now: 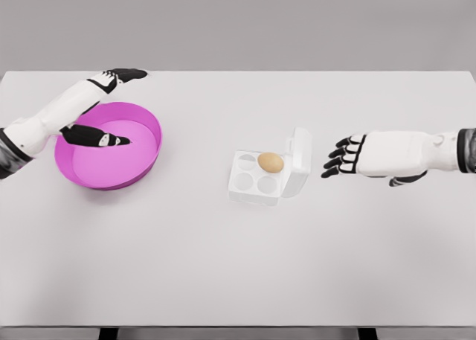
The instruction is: Pack egg into the box and close the box lid
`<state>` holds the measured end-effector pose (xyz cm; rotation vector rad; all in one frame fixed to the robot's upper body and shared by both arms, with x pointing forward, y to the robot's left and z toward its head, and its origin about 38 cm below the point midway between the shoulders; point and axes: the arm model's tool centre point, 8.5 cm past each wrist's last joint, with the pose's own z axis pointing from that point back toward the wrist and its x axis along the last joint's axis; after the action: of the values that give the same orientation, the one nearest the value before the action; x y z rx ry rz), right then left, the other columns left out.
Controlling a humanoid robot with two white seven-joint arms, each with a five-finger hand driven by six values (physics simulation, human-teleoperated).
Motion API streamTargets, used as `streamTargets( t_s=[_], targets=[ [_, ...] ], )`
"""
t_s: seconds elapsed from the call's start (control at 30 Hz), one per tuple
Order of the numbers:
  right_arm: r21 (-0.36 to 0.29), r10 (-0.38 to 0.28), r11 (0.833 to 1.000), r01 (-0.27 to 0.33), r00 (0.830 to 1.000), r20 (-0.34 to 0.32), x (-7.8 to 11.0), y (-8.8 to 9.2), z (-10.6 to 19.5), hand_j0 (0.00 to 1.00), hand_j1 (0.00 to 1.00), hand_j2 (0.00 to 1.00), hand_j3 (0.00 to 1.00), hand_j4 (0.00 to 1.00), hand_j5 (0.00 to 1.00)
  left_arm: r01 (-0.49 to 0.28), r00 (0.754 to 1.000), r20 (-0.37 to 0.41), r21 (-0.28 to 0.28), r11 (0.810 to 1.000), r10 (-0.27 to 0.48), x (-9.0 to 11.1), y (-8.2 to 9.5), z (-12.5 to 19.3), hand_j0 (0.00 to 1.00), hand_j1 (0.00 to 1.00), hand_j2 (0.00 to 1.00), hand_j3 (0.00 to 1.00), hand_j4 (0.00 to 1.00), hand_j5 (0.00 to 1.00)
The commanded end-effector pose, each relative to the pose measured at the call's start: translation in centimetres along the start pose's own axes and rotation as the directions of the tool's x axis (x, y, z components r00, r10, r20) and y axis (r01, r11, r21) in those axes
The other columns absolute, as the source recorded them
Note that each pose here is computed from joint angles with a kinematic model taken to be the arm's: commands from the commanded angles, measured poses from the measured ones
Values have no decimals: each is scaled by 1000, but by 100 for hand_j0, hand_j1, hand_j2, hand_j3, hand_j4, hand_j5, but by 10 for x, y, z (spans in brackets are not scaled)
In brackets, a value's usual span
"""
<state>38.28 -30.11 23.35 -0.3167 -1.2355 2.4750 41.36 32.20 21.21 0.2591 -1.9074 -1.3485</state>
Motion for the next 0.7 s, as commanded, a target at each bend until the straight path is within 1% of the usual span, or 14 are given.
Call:
streamTargets(
  t_s=[0.0, 0.1, 0.2, 0.53, 0.67],
  targets=[
    [10, 5, 1000, -5, 1000, 12, 3, -2, -3, 100, 100, 100, 100, 100, 100, -7, 1000, -29, 38, 999, 8, -8, 10, 10, 100, 100, 100, 100, 100, 100],
    [3, 13, 1000, -13, 1000, 18, 5, -5, -3, 100, 100, 100, 100, 100, 100, -10, 999, -37, 36, 999, 12, -11, 9, 11, 100, 100, 100, 100, 100, 100],
    [-19, 31, 999, -30, 999, 30, 8, -15, -7, 100, 100, 100, 100, 100, 100, -4, 998, -66, 22, 1000, 6, -18, 13, 19, 100, 100, 100, 100, 100, 100],
    [-44, 42, 998, -41, 999, 31, 8, -24, -6, 100, 100, 100, 100, 100, 100, -6, 998, -66, 21, 1000, 7, -18, 12, 19, 100, 100, 100, 100, 100, 100],
    [-62, 58, 996, -56, 998, 32, 10, -31, -5, 100, 100, 100, 100, 100, 100, -6, 998, -66, 21, 1000, 7, -18, 12, 19, 100, 100, 100, 100, 100, 100]
  ],
)
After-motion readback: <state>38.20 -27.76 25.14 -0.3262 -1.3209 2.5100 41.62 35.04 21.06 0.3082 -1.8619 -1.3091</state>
